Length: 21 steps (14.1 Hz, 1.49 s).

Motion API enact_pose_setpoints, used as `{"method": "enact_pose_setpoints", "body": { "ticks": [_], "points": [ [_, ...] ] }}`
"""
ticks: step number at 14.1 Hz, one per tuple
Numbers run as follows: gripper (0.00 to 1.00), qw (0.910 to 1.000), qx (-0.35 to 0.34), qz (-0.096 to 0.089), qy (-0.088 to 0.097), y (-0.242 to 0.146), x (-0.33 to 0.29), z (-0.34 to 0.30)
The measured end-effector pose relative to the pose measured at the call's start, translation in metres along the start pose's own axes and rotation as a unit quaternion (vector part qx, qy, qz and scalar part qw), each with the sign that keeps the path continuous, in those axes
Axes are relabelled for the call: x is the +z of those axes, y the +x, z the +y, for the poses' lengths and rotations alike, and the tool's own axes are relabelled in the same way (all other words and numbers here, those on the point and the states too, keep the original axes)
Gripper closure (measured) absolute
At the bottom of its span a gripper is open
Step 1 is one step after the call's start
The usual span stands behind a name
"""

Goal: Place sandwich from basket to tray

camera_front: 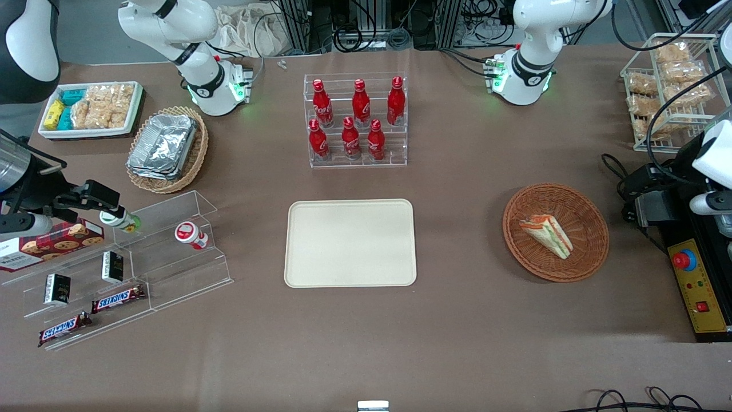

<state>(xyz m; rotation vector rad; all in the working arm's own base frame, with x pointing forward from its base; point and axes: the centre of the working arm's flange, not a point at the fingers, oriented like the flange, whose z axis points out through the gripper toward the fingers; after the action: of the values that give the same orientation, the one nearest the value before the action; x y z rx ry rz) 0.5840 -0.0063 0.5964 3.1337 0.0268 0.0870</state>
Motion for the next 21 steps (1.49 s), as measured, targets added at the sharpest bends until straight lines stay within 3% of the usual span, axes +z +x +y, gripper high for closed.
{"method": "enact_pose_setpoints", "body": {
  "ticks": [5, 14, 16, 21],
  "points": [
    [0.00, 1.0000, 0.001, -0.007, -0.002, 0.000, 0.003, 0.001],
    [0.00, 0.9979, -0.014, -0.063, -0.003, -0.003, 0.048, -0.006],
    [0.02, 0.9970, -0.050, -0.059, -0.003, -0.002, 0.060, -0.007],
    [0.02, 0.9888, -0.147, -0.027, -0.004, -0.004, 0.131, 0.007]
  ]
}}
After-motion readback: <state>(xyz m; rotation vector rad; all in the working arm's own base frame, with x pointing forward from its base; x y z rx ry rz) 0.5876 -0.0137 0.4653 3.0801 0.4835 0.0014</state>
